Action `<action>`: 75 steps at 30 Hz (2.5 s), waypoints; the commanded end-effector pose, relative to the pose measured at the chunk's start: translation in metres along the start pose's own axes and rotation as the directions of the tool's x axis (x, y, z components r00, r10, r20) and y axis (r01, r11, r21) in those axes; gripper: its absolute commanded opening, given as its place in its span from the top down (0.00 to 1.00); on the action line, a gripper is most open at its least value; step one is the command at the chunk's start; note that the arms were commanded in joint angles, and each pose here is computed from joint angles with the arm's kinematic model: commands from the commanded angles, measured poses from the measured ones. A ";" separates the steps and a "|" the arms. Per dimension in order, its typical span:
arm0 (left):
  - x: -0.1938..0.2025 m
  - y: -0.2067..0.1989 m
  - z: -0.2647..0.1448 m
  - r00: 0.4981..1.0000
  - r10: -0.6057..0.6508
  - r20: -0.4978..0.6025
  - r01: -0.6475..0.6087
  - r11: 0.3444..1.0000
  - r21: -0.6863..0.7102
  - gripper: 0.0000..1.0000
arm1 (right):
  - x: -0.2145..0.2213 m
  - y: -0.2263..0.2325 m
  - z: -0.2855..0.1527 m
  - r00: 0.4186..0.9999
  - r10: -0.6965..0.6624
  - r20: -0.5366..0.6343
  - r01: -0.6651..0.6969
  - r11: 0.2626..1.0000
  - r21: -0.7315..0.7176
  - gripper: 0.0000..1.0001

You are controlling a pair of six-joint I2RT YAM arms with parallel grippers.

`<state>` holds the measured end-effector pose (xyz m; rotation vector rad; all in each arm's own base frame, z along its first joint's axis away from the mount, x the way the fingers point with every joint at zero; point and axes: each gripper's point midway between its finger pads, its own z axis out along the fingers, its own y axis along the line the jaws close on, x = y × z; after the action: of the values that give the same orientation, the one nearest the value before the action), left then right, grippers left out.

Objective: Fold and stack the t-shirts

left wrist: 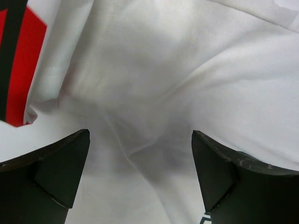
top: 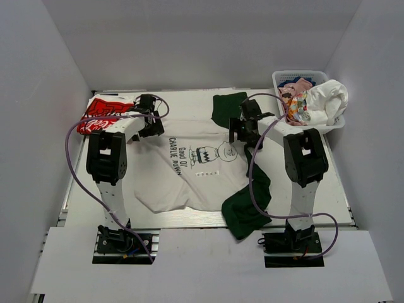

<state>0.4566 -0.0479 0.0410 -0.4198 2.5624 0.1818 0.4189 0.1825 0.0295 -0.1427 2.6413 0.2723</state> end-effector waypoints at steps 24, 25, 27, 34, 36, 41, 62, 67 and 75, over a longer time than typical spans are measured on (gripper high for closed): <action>-0.106 -0.070 -0.022 0.983 0.031 0.181 -0.067 0.979 0.194 0.00 | -0.129 -0.047 -0.073 0.927 -0.241 0.287 0.195 0.964 0.178 0.10; -0.089 -0.062 -0.023 0.987 0.029 0.156 -0.054 0.985 0.161 0.00 | -0.121 -0.045 -0.082 0.927 -0.231 0.295 0.185 0.967 0.178 0.10; -0.086 -0.049 -0.062 0.984 0.000 0.177 -0.029 0.987 0.161 0.00 | -0.096 -0.045 -0.088 0.942 -0.188 0.279 0.135 0.971 0.196 0.10; 0.023 -0.057 -0.084 1.000 -0.007 0.022 0.000 0.958 0.288 0.00 | -0.016 -0.087 -0.084 0.976 -0.136 0.168 0.067 0.930 0.363 0.10; 0.050 -0.060 -0.079 0.999 0.019 -0.029 -0.009 0.954 0.301 0.00 | -0.001 -0.098 -0.079 0.986 -0.112 0.123 0.051 0.909 0.414 0.10; 0.089 -0.052 -0.072 0.995 0.059 -0.075 -0.038 0.965 0.260 0.00 | 0.030 -0.128 -0.072 0.998 -0.026 0.062 -0.005 0.886 0.464 0.10; 0.110 -0.023 -0.058 0.992 0.061 -0.113 -0.049 0.993 0.107 0.00 | 0.044 -0.165 -0.129 0.919 0.328 0.217 -0.369 0.909 0.191 0.10; 0.094 0.003 -0.106 0.998 -0.035 -0.045 0.037 0.998 0.059 0.00 | 0.038 -0.098 -0.152 0.937 0.217 0.275 -0.243 0.968 0.065 0.10; 0.176 0.038 -0.117 0.955 -0.247 -0.165 0.255 0.966 0.034 0.00 | 0.080 -0.065 -0.149 0.956 0.161 0.246 -0.170 0.985 0.018 0.10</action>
<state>0.2739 -0.0851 0.0746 -0.6177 2.5694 -0.0263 0.3015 0.0757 0.1164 0.1271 2.4013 0.2440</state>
